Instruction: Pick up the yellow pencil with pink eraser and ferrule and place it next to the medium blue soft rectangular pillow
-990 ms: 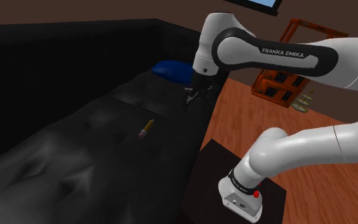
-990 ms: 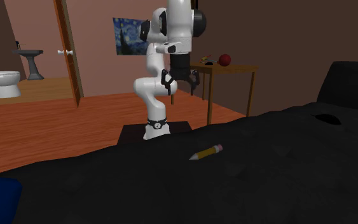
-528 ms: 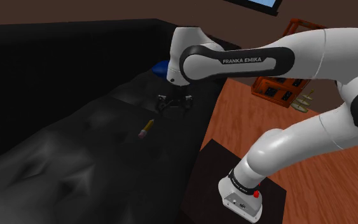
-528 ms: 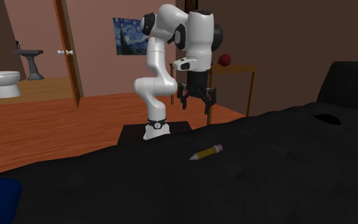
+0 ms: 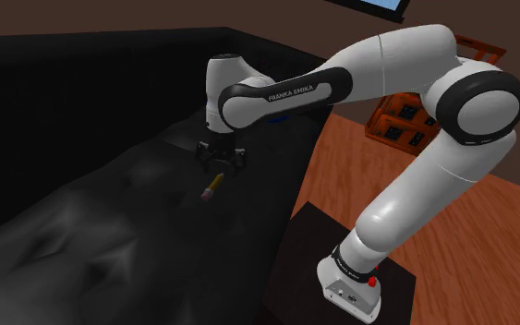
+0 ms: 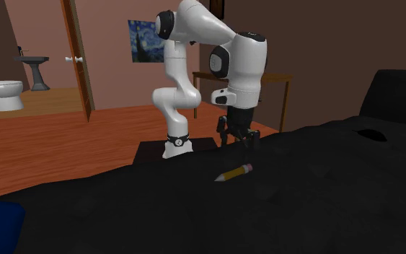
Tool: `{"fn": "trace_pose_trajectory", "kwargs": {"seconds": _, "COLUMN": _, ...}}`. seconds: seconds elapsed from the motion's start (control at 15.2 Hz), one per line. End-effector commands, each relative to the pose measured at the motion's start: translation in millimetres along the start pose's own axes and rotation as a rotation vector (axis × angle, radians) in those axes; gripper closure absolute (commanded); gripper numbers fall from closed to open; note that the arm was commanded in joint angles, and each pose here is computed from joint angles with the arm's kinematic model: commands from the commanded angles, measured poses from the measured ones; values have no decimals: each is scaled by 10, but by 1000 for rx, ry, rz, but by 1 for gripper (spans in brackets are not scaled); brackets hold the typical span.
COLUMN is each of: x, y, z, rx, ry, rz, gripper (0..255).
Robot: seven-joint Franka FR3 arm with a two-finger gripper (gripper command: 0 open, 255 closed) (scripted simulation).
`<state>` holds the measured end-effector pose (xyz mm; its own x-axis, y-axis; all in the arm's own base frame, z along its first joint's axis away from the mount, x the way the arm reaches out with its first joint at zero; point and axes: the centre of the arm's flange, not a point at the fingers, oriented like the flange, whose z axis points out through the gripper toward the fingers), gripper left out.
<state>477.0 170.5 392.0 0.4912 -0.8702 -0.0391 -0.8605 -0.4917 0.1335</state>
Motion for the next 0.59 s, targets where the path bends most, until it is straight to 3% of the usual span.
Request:
{"fn": "trace_pose_trajectory", "kwargs": {"seconds": 0.0, "x": 103, "y": -186, "z": 163, "rx": -11, "ry": 2, "rz": 111, "gripper": 0}}
{"fn": "trace_pose_trajectory", "kwargs": {"seconds": 0.07, "x": 164, "y": -287, "z": 235, "rx": -17, "ry": 2, "rz": 162, "gripper": 0}}
{"fn": "trace_pose_trajectory", "kwargs": {"seconds": 0.53, "x": 165, "y": -282, "z": 552, "rx": -17, "ry": 2, "rz": 162, "gripper": 0}}
